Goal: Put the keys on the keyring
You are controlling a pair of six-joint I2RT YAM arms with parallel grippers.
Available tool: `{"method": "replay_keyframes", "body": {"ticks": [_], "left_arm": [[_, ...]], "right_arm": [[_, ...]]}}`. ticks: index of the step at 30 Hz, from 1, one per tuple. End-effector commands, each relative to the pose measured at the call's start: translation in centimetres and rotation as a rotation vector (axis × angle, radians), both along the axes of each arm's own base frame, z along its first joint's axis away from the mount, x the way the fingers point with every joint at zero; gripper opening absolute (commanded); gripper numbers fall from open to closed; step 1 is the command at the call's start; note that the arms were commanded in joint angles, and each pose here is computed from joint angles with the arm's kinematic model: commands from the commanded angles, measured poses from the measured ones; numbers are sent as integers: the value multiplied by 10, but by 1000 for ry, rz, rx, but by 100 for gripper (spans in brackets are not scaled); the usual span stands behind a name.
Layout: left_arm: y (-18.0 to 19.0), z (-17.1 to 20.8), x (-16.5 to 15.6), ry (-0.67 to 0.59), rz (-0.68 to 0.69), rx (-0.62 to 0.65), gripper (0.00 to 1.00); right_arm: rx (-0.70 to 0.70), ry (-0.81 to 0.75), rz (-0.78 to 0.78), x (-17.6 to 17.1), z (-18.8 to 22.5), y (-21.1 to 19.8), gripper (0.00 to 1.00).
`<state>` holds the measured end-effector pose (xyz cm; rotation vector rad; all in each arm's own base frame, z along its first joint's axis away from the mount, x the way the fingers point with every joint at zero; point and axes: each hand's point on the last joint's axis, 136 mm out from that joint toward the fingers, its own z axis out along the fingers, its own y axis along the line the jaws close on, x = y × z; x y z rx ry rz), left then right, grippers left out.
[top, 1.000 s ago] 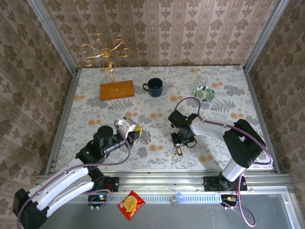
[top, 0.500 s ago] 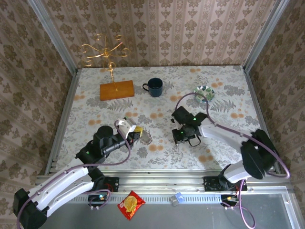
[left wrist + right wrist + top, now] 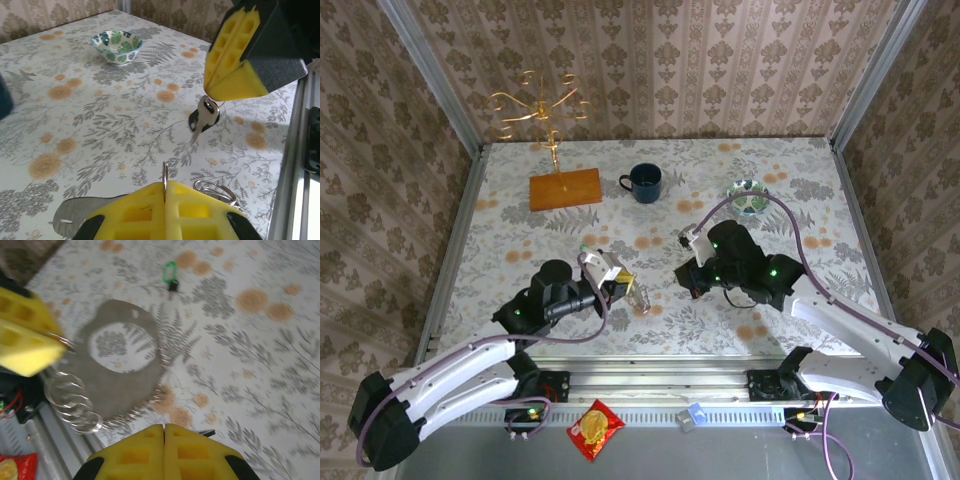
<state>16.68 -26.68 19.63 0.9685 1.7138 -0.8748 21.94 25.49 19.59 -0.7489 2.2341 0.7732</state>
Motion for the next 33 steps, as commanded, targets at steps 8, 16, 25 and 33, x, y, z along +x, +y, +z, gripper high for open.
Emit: {"method": "replay_keyframes", "body": {"ticks": [8, 16, 25, 33], "left_arm": [[-30, 33, -7, -94, -108, -49, 0], [-37, 31, -11, -64, -149, -53, 0], [-42, 26, -16, -24, -181, -49, 0], [-42, 25, -18, -17, -183, -50, 0]], "right_arm": [[129, -151, 281, -27, 25, 41, 0], [111, -224, 284, -26, 22, 40, 0], [85, -253, 248, -18, 19, 37, 0], [57, -262, 221, -13, 16, 35, 0]]}}
